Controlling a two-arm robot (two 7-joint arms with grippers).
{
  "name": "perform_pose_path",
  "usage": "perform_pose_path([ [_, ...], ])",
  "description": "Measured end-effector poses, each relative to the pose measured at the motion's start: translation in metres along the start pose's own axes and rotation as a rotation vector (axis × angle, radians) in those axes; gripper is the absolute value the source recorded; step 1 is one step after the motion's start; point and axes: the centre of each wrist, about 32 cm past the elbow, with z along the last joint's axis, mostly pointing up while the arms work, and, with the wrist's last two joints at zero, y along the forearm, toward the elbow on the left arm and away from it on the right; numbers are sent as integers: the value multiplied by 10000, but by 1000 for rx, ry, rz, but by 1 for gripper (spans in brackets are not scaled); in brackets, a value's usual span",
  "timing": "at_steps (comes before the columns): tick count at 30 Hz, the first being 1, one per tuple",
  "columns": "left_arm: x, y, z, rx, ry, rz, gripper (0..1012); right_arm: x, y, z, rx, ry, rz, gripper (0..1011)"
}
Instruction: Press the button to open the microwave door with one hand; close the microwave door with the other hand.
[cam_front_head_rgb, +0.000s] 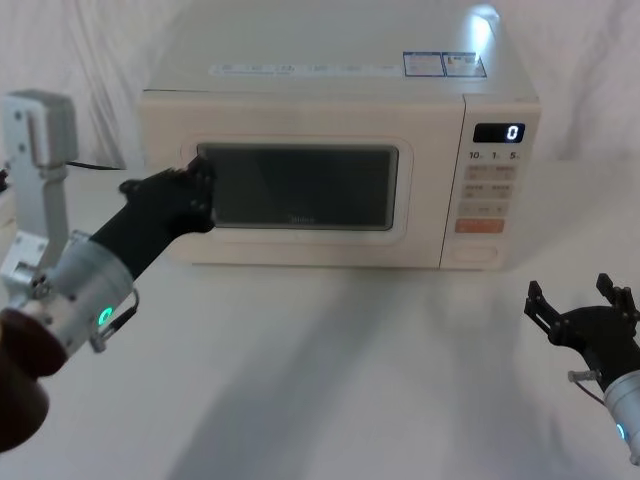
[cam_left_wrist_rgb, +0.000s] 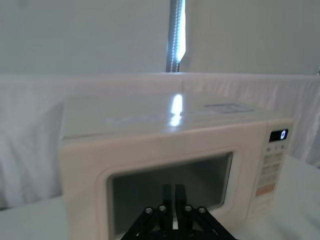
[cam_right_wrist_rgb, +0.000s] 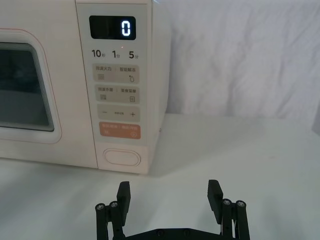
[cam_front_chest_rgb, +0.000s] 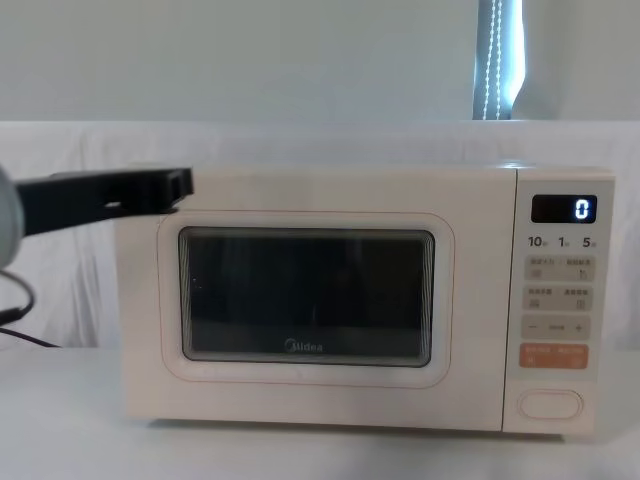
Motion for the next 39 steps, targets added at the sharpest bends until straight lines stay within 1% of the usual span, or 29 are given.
perform_pose_path([
  [3,27,78,-52,9,4,9,106,0,0,0,0,0,0,1002],
  [4,39,121,-83,17,8,12,142,0,0,0,0,0,0,1002],
  [5,46,144,-98,20,9,14,153,0,0,0,0,0,0,1002],
  [6,54,194,-137,29,12,17,215,0,0,0,0,0,0,1002],
  [7,54,194,-137,29,12,17,215,0,0,0,0,0,0,1002],
  [8,60,239,-173,34,15,20,252,0,0,0,0,0,0,1002],
  [9,62,261,-189,35,15,21,269,0,0,0,0,0,0,1002],
  [10,63,308,-232,40,16,25,329,0,0,0,0,0,0,1002],
  [11,62,331,-253,42,16,27,341,0,0,0,0,0,0,1002],
  [14,49,405,-328,42,11,40,451,0,0,0,0,0,0,1002],
  [16,37,442,-369,42,7,51,484,0,0,0,0,0,0,1002],
  [17,21,479,-413,40,6,65,544,0,0,0,0,0,0,1002],
  [19,5,506,-454,38,6,81,594,0,0,0,0,0,0,1002],
  [20,-14,537,-500,34,3,103,632,0,0,0,0,0,0,1002],
  [21,-24,547,-520,31,0,113,673,0,0,0,0,0,0,1002],
  [22,-33,559,-542,29,-4,122,688,0,0,0,0,0,0,1002],
  [23,-46,583,-591,28,-10,141,733,0,0,0,0,0,0,1002],
  [26,-64,623,-672,27,-13,169,823,0,0,0,0,0,0,1002],
  [27,-68,633,-691,28,-11,175,866,0,0,0,0,0,0,1002],
  [28,-70,641,-709,29,-10,179,875,0,0,0,0,0,0,1002],
  [29,-70,656,-742,32,-8,188,917,0,0,0,0,0,0,1002],
  [32,-66,674,-783,39,-1,198,979,0,0,0,0,0,0,1002],
  [34,-60,686,-815,45,5,206,1001,0,0,0,0,0,0,1002],
  [39,-52,700,-873,58,17,216,1001,0,0,0,0,0,0,1002],
])
